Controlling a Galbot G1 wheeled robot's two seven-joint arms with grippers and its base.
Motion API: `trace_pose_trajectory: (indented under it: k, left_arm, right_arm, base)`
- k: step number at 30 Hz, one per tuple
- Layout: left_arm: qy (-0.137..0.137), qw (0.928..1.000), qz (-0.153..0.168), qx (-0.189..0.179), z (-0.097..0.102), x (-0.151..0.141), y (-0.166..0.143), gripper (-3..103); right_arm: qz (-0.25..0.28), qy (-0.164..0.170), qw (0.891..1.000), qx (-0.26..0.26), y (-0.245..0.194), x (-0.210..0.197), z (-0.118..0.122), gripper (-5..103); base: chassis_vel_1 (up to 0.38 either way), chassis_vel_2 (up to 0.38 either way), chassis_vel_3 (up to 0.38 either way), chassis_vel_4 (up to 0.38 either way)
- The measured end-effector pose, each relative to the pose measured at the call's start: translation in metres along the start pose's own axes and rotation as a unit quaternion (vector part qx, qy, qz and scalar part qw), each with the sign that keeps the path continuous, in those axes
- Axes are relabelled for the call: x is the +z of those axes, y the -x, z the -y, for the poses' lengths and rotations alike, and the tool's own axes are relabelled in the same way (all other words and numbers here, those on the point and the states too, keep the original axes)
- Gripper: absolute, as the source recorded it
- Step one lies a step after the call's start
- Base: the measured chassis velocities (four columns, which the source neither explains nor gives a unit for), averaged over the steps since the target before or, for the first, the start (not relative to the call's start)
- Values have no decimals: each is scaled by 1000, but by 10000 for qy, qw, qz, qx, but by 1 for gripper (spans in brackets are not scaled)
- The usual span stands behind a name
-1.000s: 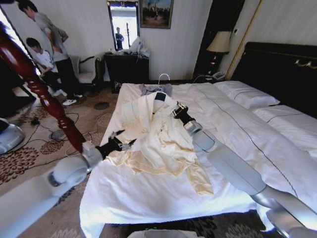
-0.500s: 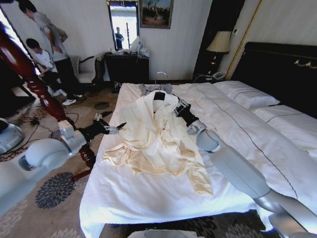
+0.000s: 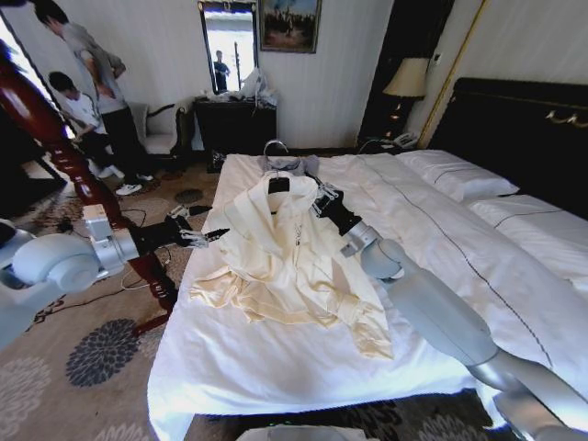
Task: Pick up the clothes from the bed and hang them on the clothes hanger.
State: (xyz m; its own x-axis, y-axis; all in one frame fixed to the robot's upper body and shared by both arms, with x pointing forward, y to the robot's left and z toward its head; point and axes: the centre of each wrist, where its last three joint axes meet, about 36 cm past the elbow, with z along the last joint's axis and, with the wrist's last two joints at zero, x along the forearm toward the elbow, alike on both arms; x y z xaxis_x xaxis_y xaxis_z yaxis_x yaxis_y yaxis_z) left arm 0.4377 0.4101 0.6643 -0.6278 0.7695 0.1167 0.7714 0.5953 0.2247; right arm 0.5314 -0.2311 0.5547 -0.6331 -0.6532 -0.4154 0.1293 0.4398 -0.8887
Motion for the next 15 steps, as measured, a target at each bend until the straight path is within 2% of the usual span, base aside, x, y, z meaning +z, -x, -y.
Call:
trace_pose_trajectory:
  k: [1, 5, 7, 8, 9, 11, 13, 15]
  left_arm:
    - [46, 10000, 10, 17, -2, 0, -1, 69]
    - [149, 9999, 34, 25, -9, 2, -4, 61]
    - [74, 9999, 65, 27, -10, 10, -1, 63]
    - [-50, 9999, 76, 45, -9, 21, 4, 63]
    - [-266, 9996, 90, 86, -7, 38, 13, 65]
    - [-522, 9984, 191, 139, -5, 55, 35, 66]
    - [-515, 9974, 467, 198, -13, 46, 68, 70]
    - [-453, 9972, 569, 194, -19, 39, 80, 70]
  right_arm:
    - [0, -10, 10000, -13, 0, 0, 0, 22]
    - [41, -26, 10000, -50, 2, -3, -2, 22]
    - [96, -58, 9999, -48, 5, -6, 0, 22]
    - [132, -90, 9999, -46, 6, -7, 1, 22]
    - [168, -131, 9998, -46, 7, -8, 3, 22]
    - [193, -166, 9997, -63, 6, -8, 6, 22]
    - [241, -175, 9996, -23, 7, -9, 11, 22]
    - [251, -169, 9995, -20, 7, -9, 12, 22]
  base:
    - [0, 0, 0, 0]
    - [0, 0, 0, 0]
    - [0, 0, 0, 0]
    - [0, 0, 0, 0]
    - [0, 0, 0, 0]
    - [0, 0, 0, 0]
    - [0, 0, 0, 0]
    - [0, 0, 0, 0]
